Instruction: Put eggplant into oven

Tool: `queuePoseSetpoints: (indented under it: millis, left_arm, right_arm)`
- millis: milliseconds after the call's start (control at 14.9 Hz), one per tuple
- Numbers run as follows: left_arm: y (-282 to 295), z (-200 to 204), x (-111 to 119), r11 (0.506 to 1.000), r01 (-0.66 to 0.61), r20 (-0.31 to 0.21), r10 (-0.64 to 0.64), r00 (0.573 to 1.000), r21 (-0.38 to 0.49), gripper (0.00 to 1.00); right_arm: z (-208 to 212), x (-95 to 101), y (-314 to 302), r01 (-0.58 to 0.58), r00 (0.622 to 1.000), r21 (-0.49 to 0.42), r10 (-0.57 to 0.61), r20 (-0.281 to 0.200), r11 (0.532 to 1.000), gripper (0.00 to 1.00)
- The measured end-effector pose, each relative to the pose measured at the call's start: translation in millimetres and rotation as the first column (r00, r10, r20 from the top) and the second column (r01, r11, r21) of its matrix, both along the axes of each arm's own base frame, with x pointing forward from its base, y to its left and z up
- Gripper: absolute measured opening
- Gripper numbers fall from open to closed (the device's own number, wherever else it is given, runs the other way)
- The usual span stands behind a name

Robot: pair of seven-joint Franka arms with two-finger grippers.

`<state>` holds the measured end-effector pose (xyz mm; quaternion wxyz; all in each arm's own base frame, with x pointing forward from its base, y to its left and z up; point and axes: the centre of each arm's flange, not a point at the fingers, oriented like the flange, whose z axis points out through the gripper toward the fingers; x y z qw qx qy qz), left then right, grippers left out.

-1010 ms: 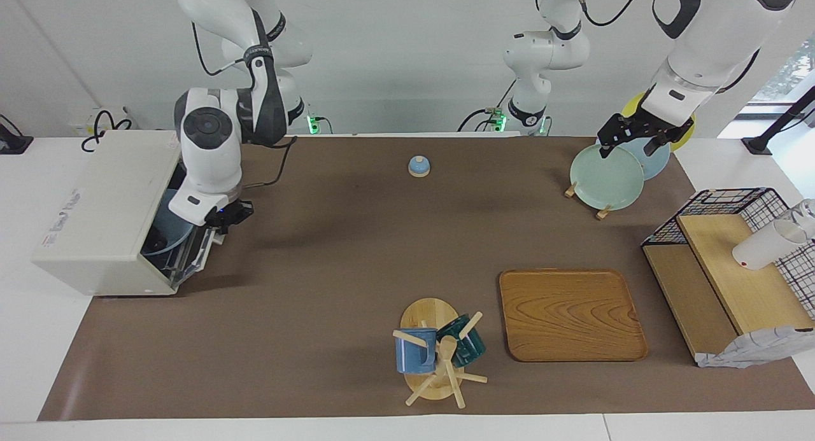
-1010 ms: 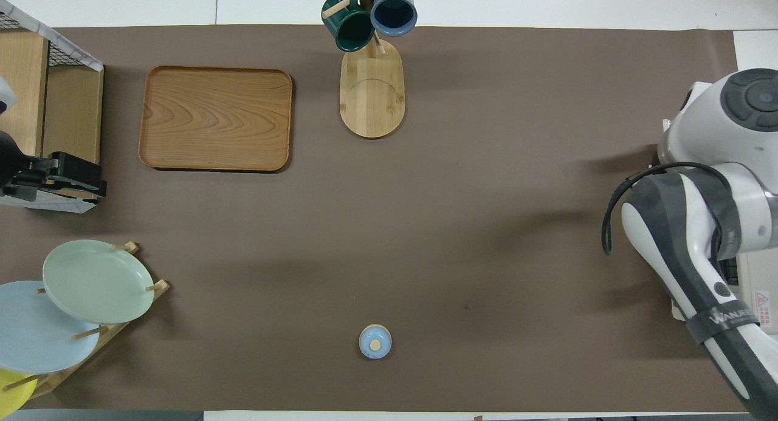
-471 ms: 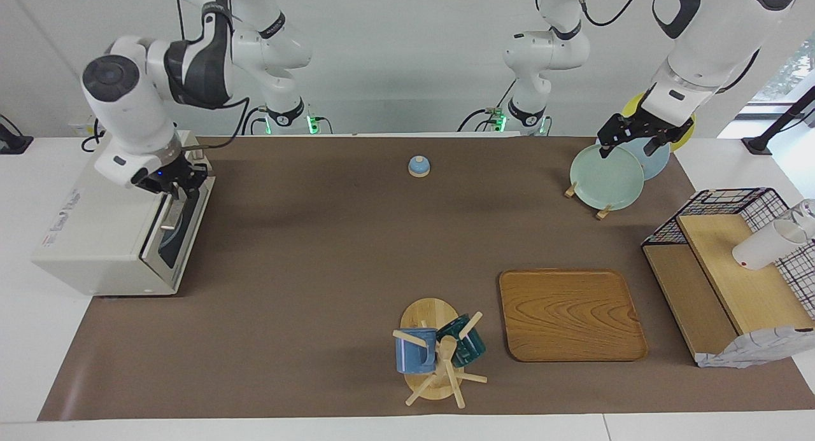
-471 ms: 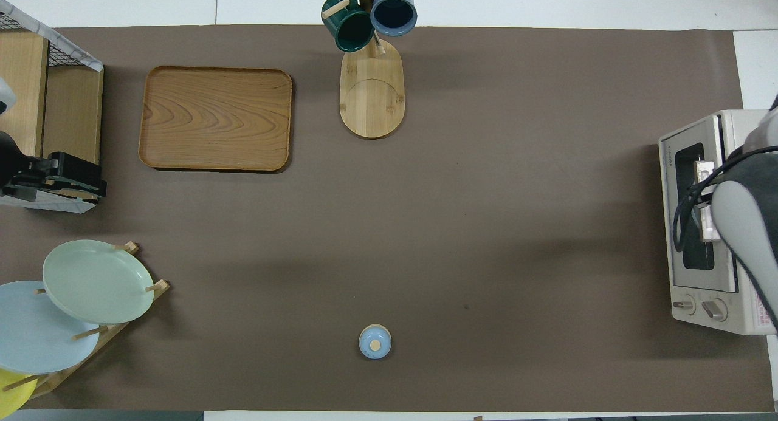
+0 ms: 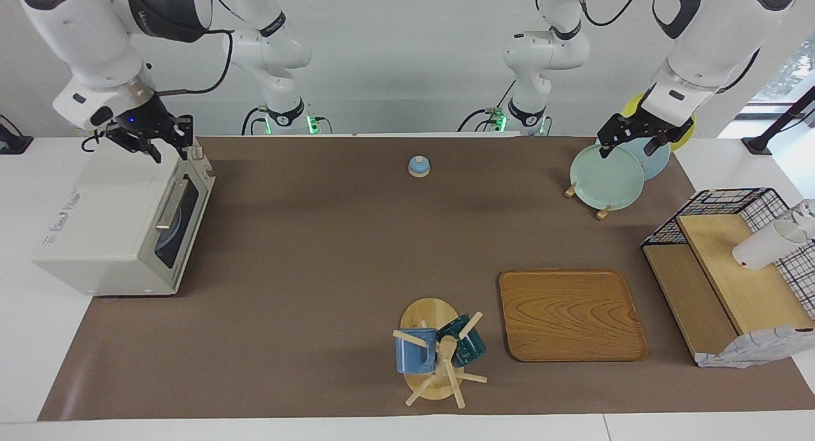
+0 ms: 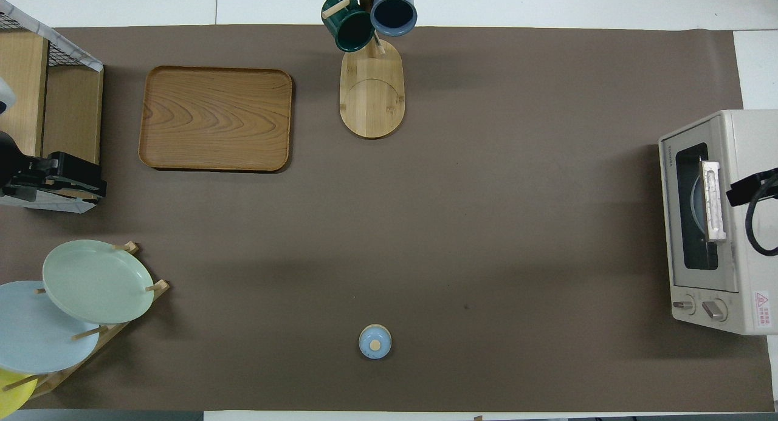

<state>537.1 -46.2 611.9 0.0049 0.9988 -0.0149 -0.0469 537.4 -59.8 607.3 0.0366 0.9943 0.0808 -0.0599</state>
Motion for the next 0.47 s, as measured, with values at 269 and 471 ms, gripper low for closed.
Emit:
queuePoseSetpoints:
  millis: [269, 471]
  left_arm:
    - [0, 0, 0, 1.0, 0.0, 0.0, 0.0, 1.0, 0.0, 1.0]
    - [0, 0, 0, 1.0, 0.0, 0.0, 0.0, 1.0, 0.0, 1.0]
  right_arm:
    - [-6, 4.5, 10, 0.037, 0.999, -0.004, -0.037, -0.005, 0.999, 1.0]
    - [-15, 8.6, 10, 0.047, 0.999, -0.005, -0.047, -0.019, 0.999, 1.0]
